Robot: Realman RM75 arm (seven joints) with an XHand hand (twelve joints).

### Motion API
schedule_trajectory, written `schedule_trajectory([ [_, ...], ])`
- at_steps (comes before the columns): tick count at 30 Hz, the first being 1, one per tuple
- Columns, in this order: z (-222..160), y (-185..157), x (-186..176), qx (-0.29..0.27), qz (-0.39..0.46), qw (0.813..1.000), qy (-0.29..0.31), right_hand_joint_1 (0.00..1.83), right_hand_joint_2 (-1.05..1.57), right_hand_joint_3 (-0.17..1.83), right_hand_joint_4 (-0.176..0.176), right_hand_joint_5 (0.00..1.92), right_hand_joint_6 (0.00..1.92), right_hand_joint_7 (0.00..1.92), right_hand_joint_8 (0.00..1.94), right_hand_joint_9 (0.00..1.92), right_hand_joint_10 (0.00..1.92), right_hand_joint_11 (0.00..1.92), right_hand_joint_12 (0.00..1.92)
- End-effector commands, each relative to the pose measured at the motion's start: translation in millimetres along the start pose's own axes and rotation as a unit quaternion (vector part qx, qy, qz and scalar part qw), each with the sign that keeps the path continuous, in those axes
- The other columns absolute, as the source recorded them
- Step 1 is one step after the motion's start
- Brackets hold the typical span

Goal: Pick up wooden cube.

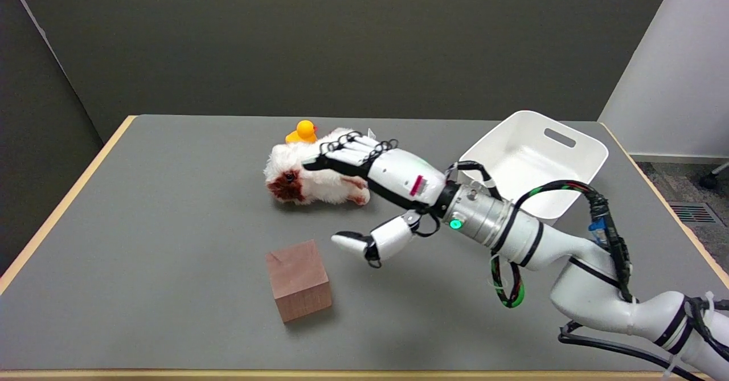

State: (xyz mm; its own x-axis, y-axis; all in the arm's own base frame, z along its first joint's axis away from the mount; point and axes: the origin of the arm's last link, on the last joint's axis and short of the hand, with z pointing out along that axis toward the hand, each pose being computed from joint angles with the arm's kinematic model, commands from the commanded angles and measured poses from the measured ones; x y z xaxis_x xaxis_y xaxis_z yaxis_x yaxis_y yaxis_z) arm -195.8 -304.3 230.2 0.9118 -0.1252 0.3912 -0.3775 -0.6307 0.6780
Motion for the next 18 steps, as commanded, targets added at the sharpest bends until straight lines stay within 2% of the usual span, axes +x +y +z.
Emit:
schedule_trajectory([
  [1,38.7,-44.3,-26.0,0.077,-0.185,0.977,-0.066,0.65,0.56,0.93,0.019,0.24,0.46,0.35,0.38,0.19,0.67,0.03,1.18],
  [7,41.9,-57.3,-44.8,0.1,-0.163,0.978,-0.087,0.64,0.57,0.9,0.027,0.26,0.46,0.38,0.39,0.23,0.72,0.06,1.2],
  [18,37.9,-53.1,-58.6,0.09,-0.158,0.978,-0.107,0.61,0.56,0.88,0.022,0.26,0.46,0.39,0.39,0.24,0.75,0.07,1.22],
])
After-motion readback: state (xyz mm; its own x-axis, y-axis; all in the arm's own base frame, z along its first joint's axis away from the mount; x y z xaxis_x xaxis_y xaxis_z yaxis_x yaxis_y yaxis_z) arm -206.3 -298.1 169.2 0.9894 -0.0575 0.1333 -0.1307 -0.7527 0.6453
